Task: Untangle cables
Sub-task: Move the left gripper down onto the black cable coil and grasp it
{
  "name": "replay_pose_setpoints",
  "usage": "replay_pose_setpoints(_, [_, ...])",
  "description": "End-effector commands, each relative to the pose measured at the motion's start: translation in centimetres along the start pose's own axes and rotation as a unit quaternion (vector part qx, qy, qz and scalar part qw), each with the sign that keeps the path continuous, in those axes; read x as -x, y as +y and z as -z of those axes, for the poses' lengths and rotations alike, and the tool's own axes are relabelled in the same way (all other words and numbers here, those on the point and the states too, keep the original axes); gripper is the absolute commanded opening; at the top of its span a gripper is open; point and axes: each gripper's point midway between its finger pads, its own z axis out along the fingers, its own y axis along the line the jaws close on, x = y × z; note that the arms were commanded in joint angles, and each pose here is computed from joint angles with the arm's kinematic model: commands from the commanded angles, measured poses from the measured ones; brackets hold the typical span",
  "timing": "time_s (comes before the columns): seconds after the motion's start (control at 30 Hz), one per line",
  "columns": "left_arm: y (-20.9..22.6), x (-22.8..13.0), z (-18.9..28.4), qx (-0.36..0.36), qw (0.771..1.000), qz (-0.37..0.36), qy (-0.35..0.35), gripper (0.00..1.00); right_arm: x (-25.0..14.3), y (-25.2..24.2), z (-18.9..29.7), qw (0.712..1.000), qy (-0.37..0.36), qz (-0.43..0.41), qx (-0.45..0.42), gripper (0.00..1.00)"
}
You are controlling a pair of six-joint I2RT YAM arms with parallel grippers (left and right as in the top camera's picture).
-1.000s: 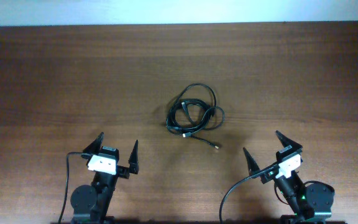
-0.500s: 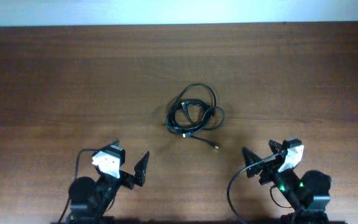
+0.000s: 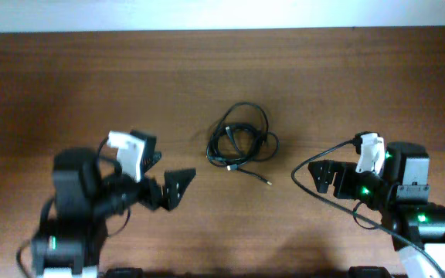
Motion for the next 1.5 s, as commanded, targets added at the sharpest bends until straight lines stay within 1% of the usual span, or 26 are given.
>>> replay_pose_setpoints(0.0, [3.2, 0.3, -3.7, -0.004, 0.994, 0.04, 0.104, 0.98, 2.2, -0.7, 1.6, 0.998, -0.015, 0.043, -0.053, 0.99])
replay_pose_setpoints(0.07, [4.3, 1.1, -5.1, -0.007, 0.991, 0.042, 0.123, 0.99, 4.4, 0.5, 3.2, 0.996, -0.041, 0.062, -0.049, 0.99])
replay_pose_setpoints(0.1, [4.5, 1.6, -5.5, -0.009, 0.991, 0.034, 0.126, 0.98, 5.7, 1.2, 4.2, 0.995, -0.058, 0.068, -0.046, 0.99])
replay_pose_setpoints(0.13, [4.8, 2.2, -6.1, 0.006, 0.991, 0.012, 0.133, 0.98, 7.1, 2.0, 5.3, 0.993, -0.07, 0.086, -0.045, 0.99])
replay_pose_setpoints(0.2, [4.6, 2.2, -6.7, 0.018, 0.989, -0.013, 0.144, 0.98, 8.0, 1.5, 5.8, 0.991, -0.074, 0.085, -0.068, 0.99])
replay_pose_setpoints(0.27, [4.9, 1.2, -7.7, 0.04, 0.984, -0.027, 0.172, 0.98, 8.5, 1.2, 5.8, 0.99, -0.069, 0.085, -0.083, 0.99])
replay_pose_setpoints(0.3, [5.3, 0.5, -8.1, 0.06, 0.979, -0.035, 0.19, 0.98, 8.7, 1.2, 5.9, 0.991, -0.069, 0.085, -0.083, 0.99])
replay_pose_setpoints(0.4, [7.8, -1.5, -9.5, 0.167, 0.951, -0.079, 0.246, 0.99, 8.6, 2.2, 5.7, 0.989, -0.066, 0.109, -0.074, 0.99])
replay_pose_setpoints(0.43, [9.1, -1.5, -9.4, 0.226, 0.939, -0.077, 0.249, 0.98, 8.4, 2.5, 5.5, 0.988, -0.064, 0.117, -0.078, 0.99])
replay_pose_setpoints(0.47, [10.0, -1.0, -9.5, 0.269, 0.928, -0.088, 0.242, 0.98, 8.4, 2.6, 5.4, 0.986, -0.063, 0.125, -0.085, 0.99])
replay_pose_setpoints(0.5, [9.4, -0.5, -10.1, 0.264, 0.931, -0.1, 0.23, 0.98, 8.2, 3.1, 5.3, 0.985, -0.061, 0.135, -0.084, 0.99])
replay_pose_setpoints(0.57, [7.1, -0.6, -11.5, 0.211, 0.946, -0.104, 0.223, 0.98, 8.0, 4.3, 5.0, 0.985, -0.06, 0.149, -0.068, 0.99])
replay_pose_setpoints(0.67, [6.8, 0.1, -12.0, 0.203, 0.951, -0.107, 0.207, 0.98, 8.2, 5.4, 4.9, 0.985, -0.065, 0.153, -0.04, 0.99])
replay_pose_setpoints(0.73, [7.2, -0.3, -12.5, 0.207, 0.949, -0.106, 0.215, 0.99, 8.2, 4.7, 4.8, 0.985, -0.063, 0.148, -0.058, 0.99])
replay_pose_setpoints(0.77, [7.8, -0.8, -12.9, 0.216, 0.944, -0.105, 0.226, 0.99, 8.3, 4.0, 4.6, 0.984, -0.06, 0.146, -0.076, 0.96])
replay_pose_setpoints(0.83, [9.6, -2.6, -15.1, 0.227, 0.933, -0.1, 0.26, 0.99, 8.9, 3.6, 4.5, 0.982, -0.071, 0.147, -0.09, 0.95])
replay_pose_setpoints(0.93, [10.1, -2.8, -19.1, 0.196, 0.945, -0.099, 0.244, 0.98, 10.1, 4.1, 4.8, 0.98, -0.094, 0.151, -0.085, 0.96])
replay_pose_setpoints(1.0, [10.9, -4.1, -20.2, 0.197, 0.94, -0.095, 0.263, 0.99, 10.0, 4.0, 4.7, 0.981, -0.092, 0.151, -0.086, 0.96])
replay_pose_setpoints(1.17, [12.4, -7.3, -21.7, 0.198, 0.926, -0.085, 0.309, 1.0, 9.7, 3.9, 4.7, 0.981, -0.086, 0.15, -0.087, 0.96])
replay_pose_setpoints(1.2, [12.7, -8.0, -22.1, 0.198, 0.924, -0.082, 0.317, 0.99, 9.6, 3.9, 4.7, 0.981, -0.085, 0.15, -0.087, 0.95])
replay_pose_setpoints(1.23, [12.9, -8.6, -22.3, 0.198, 0.921, -0.08, 0.325, 0.93, 9.6, 3.9, 4.7, 0.981, -0.084, 0.15, -0.087, 0.96])
replay_pose_setpoints(1.27, [12.9, -8.9, -22.6, 0.191, 0.922, -0.077, 0.329, 0.92, 9.6, 3.9, 4.7, 0.981, -0.084, 0.15, -0.087, 0.96])
replay_pose_setpoints(1.37, [12.9, -9.1, -22.7, 0.19, 0.921, -0.076, 0.33, 0.92, 9.6, 3.9, 4.7, 0.981, -0.084, 0.15, -0.087, 0.96])
replay_pose_setpoints(1.47, [12.3, -9.2, -23.1, 0.17, 0.926, -0.07, 0.328, 0.92, 9.6, 3.9, 4.7, 0.981, -0.084, 0.15, -0.087, 0.96])
